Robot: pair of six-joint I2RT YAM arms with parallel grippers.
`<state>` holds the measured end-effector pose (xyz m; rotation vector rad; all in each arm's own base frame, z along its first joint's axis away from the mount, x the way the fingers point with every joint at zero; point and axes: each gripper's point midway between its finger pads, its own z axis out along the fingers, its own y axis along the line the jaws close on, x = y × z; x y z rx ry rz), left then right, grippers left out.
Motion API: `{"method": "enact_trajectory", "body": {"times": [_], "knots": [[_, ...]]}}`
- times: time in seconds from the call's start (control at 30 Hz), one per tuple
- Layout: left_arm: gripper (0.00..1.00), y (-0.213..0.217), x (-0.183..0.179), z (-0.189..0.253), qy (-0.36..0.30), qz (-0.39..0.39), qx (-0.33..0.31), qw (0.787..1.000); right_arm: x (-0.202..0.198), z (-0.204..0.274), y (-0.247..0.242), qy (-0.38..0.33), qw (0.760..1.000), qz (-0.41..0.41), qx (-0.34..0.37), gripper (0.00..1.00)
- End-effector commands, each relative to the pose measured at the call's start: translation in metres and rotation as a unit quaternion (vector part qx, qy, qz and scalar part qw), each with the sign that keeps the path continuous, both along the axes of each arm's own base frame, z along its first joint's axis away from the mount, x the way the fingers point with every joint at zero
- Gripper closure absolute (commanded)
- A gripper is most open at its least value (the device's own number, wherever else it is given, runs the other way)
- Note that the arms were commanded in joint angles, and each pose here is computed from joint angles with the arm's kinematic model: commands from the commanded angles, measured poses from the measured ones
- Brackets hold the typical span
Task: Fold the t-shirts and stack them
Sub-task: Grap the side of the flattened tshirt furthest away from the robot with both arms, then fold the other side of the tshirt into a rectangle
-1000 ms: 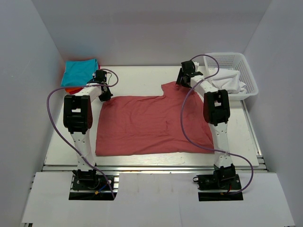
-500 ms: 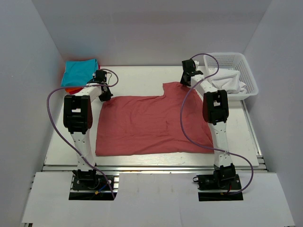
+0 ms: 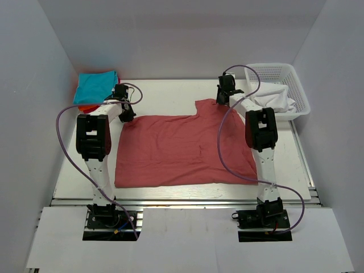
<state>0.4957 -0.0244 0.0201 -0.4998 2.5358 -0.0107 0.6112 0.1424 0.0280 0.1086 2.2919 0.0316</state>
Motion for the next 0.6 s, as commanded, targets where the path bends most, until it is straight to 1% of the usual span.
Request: {"method": "enact_trajectory", "body": {"times": [0.0, 0.03, 0.07, 0.1, 0.13, 0.17, 0.2, 0.27, 0.3, 0.33, 0.37, 0.43, 0.47, 0.5, 0.53, 0.57], "knots": [[1.00, -0.004, 0.002, 0.045, -0.043, -0.017, -0.006, 0.999, 0.013, 0.096, 0.006, -0.121, 0.992, 0.038, -0.012, 1.00], [1.00, -0.003, 0.006, 0.062, -0.071, -0.014, -0.004, 0.997, 0.002, 0.082, 0.003, -0.108, 0.993, 0.040, -0.016, 1.00], [1.00, -0.008, 0.000, 0.061, -0.071, -0.019, -0.004, 0.997, -0.013, 0.085, 0.003, -0.103, 0.993, 0.048, -0.017, 1.00], [1.00, -0.007, -0.002, 0.064, -0.076, -0.019, -0.004, 0.997, -0.010, 0.117, 0.003, -0.149, 0.988, 0.049, -0.006, 1.00], [1.00, -0.007, -0.002, 0.069, -0.088, -0.019, -0.005, 0.996, -0.020, 0.124, 0.000, -0.160, 0.986, 0.047, -0.003, 1.00], [1.00, -0.007, -0.009, 0.074, -0.093, -0.019, -0.005, 0.995, -0.030, 0.114, -0.002, -0.154, 0.987, 0.050, -0.004, 1.00], [1.00, -0.007, -0.013, 0.075, -0.093, -0.019, -0.005, 0.995, -0.038, 0.143, -0.004, -0.178, 0.983, 0.051, 0.003, 1.00], [1.00, -0.006, -0.022, 0.073, -0.091, -0.019, -0.005, 0.996, -0.054, 0.134, -0.006, -0.169, 0.984, 0.053, 0.003, 1.00], [1.00, -0.006, -0.025, 0.081, -0.099, -0.019, -0.005, 0.995, -0.067, 0.145, -0.009, -0.175, 0.983, 0.052, 0.007, 1.00], [1.00, -0.003, -0.033, 0.077, -0.092, -0.016, -0.001, 0.996, -0.078, 0.133, -0.011, -0.164, 0.985, 0.053, 0.007, 1.00], [1.00, -0.003, -0.037, 0.077, -0.091, -0.016, -0.001, 0.996, -0.085, 0.133, -0.013, -0.163, 0.985, 0.054, 0.008, 1.00], [1.00, -0.002, -0.049, 0.080, -0.091, -0.020, 0.003, 0.996, -0.109, 0.134, -0.018, -0.163, 0.985, 0.056, 0.010, 1.00], [1.00, -0.002, -0.050, 0.082, -0.098, -0.020, 0.002, 0.995, -0.117, 0.147, -0.019, -0.175, 0.983, 0.054, 0.015, 1.00], [1.00, -0.007, -0.052, 0.084, -0.103, -0.028, -0.002, 0.994, -0.133, 0.126, -0.024, -0.153, 0.987, 0.053, 0.011, 1.00], [1.00, -0.008, -0.060, 0.079, -0.095, -0.030, -0.005, 0.995, -0.140, 0.138, -0.025, -0.165, 0.985, 0.053, 0.014, 1.00], [1.00, -0.008, -0.064, 0.086, -0.103, -0.030, -0.006, 0.994, -0.148, 0.150, -0.028, -0.176, 0.983, 0.050, 0.016, 1.00]]}}
